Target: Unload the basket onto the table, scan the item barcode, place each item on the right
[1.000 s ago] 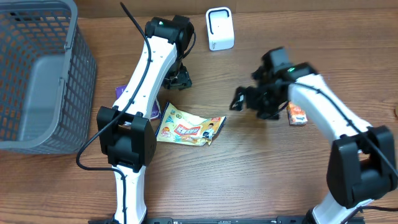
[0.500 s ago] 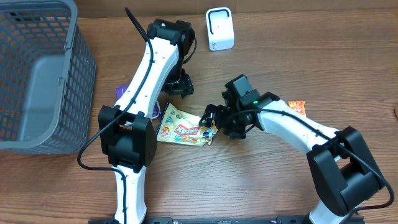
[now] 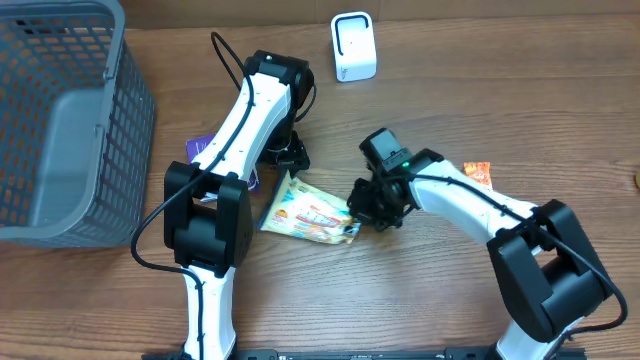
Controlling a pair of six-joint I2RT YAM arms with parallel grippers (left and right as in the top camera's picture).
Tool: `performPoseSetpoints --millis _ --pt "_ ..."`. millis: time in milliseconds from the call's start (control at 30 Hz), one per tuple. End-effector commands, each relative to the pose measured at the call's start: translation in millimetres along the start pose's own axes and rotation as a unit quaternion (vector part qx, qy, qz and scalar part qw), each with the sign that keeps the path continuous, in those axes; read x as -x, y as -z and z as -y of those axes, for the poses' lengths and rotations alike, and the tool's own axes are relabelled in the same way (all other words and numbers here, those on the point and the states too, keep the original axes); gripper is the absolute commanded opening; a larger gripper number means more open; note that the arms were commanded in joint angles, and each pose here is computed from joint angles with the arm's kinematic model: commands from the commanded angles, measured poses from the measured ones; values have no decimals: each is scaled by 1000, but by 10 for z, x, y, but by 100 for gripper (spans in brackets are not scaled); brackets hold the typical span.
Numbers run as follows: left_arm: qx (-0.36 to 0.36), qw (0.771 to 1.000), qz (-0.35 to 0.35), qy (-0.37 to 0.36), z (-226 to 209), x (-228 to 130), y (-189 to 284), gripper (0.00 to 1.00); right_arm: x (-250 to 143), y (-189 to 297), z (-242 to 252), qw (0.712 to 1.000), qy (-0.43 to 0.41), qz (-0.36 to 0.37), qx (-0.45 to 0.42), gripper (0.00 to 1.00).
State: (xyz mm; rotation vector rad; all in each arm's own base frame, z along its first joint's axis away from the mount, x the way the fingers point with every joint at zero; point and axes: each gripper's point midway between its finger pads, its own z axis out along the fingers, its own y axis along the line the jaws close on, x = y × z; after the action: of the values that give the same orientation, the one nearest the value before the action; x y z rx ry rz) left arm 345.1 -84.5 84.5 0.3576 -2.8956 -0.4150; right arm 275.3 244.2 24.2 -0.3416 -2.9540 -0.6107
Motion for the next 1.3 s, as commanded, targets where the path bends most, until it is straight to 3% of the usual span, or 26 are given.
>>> performPoseSetpoints --millis 0,267,500,633,800,1033,1267 --pt "1 1000 -4 -10 36 -11 -75 90 393 339 162 994 21 73 -75 4" --pt "-51 998 -18 -37 228 -46 -65 88 659 1229 397 954 17 172 -246 4" --pt "-81 995 -20 -53 339 -44 -51 87 777 2314 612 873 -47 306 -378 4" --pt "-84 995 -15 -53 352 -23 -49 86 757 2576 733 845 -76 335 -411 4" --pt "-86 995 -12 -53 362 -9 -48 86 764 2539 790 848 -91 328 -407 4" --pt "-87 995 -10 -52 367 0 -48 86 571 1733 672 900 -81 245 -350 4" --pt "-87 995 -10 -54 368 3 -47 87 343 1320 221 923 -18 235 -303 4"
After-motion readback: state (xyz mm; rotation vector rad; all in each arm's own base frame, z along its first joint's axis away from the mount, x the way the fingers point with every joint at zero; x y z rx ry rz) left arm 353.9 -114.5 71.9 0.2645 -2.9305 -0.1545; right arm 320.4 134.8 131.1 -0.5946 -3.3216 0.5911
